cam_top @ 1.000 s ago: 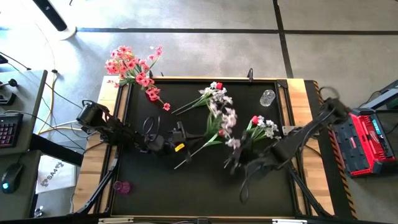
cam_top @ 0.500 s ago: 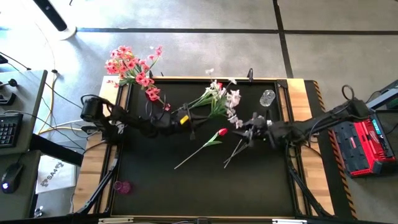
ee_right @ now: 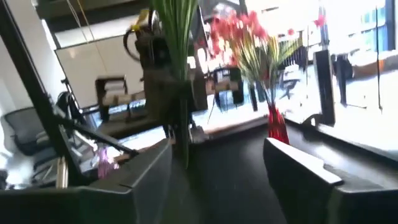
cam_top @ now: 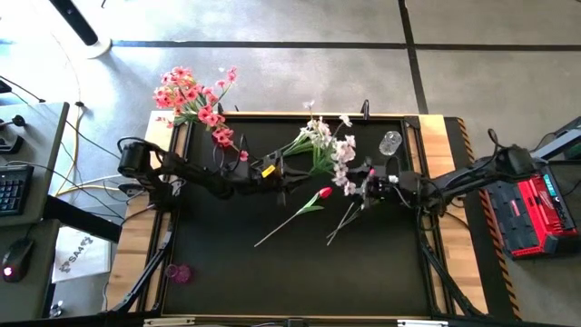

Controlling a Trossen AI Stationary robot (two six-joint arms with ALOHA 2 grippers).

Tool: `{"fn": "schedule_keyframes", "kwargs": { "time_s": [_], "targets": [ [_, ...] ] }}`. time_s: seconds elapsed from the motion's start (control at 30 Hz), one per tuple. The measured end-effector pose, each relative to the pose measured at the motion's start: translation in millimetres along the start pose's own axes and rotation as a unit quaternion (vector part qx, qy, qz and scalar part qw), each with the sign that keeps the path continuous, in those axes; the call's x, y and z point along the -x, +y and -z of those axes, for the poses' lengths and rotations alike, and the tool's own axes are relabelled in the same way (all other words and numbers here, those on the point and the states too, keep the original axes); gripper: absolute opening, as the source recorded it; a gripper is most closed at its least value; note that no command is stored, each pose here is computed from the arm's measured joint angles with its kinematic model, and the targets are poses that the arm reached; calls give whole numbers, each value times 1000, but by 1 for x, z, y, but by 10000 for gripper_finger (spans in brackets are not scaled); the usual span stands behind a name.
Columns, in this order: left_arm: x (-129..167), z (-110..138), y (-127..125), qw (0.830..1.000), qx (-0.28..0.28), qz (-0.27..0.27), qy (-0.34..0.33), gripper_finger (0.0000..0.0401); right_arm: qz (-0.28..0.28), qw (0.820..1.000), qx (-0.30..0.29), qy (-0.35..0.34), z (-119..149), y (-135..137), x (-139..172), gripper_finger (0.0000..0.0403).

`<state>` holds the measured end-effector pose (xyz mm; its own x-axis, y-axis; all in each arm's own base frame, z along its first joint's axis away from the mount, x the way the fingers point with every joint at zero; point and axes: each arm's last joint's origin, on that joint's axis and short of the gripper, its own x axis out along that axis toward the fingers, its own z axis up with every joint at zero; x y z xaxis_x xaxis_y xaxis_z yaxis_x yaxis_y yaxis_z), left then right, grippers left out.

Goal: Sort flowers into vase by color
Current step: Put the center white flower into the transparent vase

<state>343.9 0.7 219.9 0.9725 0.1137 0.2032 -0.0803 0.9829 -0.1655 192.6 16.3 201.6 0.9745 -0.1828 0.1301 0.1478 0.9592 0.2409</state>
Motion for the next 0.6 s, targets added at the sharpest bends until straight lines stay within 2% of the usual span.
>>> {"fn": "schedule_keyframes", "kwargs": {
  "time_s": [0.13, 0.3, 0.47, 0.6],
  "targets": [
    [-1, -1, -3, 1000, -5, -5, -1, 1, -10, 999, 39, -11, -16, 10, -26, 260],
    [-2, 2, 0, 999, -33, -24, 16, 1, -9, 997, 80, -10, -25, 20, -54, 251],
    [-2, 5, 12, 996, -65, -39, 37, 1, -2, 996, 91, -16, -31, 18, -74, 220],
    [-3, 7, 21, 995, -64, -52, 52, 1, 18, 996, 87, -20, -34, 8, -83, 172]
  ]
}}
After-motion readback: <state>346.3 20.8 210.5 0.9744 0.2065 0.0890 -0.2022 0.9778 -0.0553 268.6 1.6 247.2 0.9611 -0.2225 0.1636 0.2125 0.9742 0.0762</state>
